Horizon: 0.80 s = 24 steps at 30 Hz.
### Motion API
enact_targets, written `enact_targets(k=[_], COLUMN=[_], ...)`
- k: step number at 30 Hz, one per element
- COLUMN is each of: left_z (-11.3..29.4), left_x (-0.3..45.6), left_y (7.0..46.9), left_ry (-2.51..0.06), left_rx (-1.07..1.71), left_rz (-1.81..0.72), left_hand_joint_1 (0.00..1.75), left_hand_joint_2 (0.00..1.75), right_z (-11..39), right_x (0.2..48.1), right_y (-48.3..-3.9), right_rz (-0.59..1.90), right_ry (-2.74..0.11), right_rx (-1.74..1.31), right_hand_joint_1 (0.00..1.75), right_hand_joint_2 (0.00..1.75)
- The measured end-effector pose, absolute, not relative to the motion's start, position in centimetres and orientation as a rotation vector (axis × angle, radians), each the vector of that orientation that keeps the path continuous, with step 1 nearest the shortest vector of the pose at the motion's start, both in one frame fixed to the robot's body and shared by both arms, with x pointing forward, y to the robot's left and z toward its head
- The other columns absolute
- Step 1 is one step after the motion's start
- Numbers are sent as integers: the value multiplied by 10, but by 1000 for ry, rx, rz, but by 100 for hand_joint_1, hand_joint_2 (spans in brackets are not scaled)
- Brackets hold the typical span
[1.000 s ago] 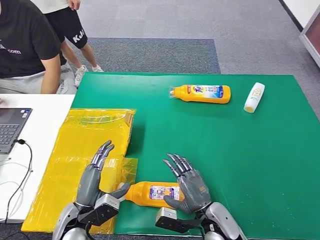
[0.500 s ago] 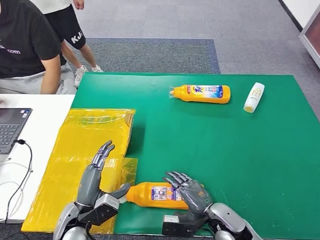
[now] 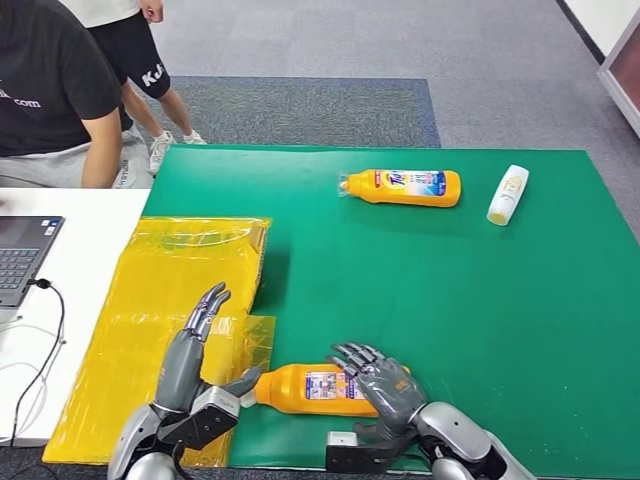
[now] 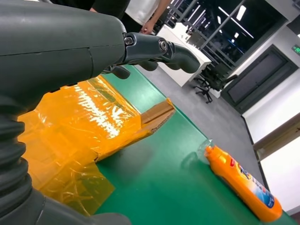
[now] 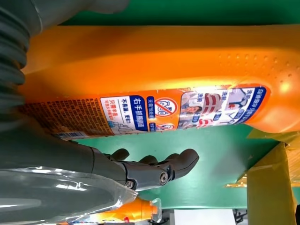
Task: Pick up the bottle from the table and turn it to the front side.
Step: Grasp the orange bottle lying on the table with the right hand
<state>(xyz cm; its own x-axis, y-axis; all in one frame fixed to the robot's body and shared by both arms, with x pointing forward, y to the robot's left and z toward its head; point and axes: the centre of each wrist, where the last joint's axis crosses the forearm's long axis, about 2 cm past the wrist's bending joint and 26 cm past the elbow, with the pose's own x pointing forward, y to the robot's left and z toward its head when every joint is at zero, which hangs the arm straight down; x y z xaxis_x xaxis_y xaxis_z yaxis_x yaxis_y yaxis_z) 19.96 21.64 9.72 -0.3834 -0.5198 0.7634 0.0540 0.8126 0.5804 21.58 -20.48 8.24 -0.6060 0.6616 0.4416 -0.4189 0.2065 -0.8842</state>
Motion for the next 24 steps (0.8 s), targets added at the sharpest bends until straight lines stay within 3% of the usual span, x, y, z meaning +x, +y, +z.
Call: enact_targets(k=[14, 16, 18, 20, 24], left_z=[95, 94, 94, 93, 93], left_x=[198, 196, 195, 195, 194], left_y=[217, 217, 217, 217, 217], left_ry=[-1864, -1855, -1848, -1846, -1845], left_rx=[368, 372, 375, 378, 380], left_rz=[-615, -612, -611, -611, -609], left_hand_joint_1=[0, 0, 0, 0, 0], left_hand_joint_2=[175, 175, 175, 175, 175], right_z=[84, 82, 80, 76, 67], right_x=[229, 229, 230, 231, 238], right_y=[-201, -201, -201, -203, -213], right_rz=[1601, 1606, 1615, 1627, 1633], right_ry=[-1388, -1376, -1370, -1371, -1374], right_rx=[-468, -523, -576, -624, -692], right_hand_joint_1=[0, 50, 137, 175, 175], right_hand_joint_2=[175, 175, 175, 175, 175])
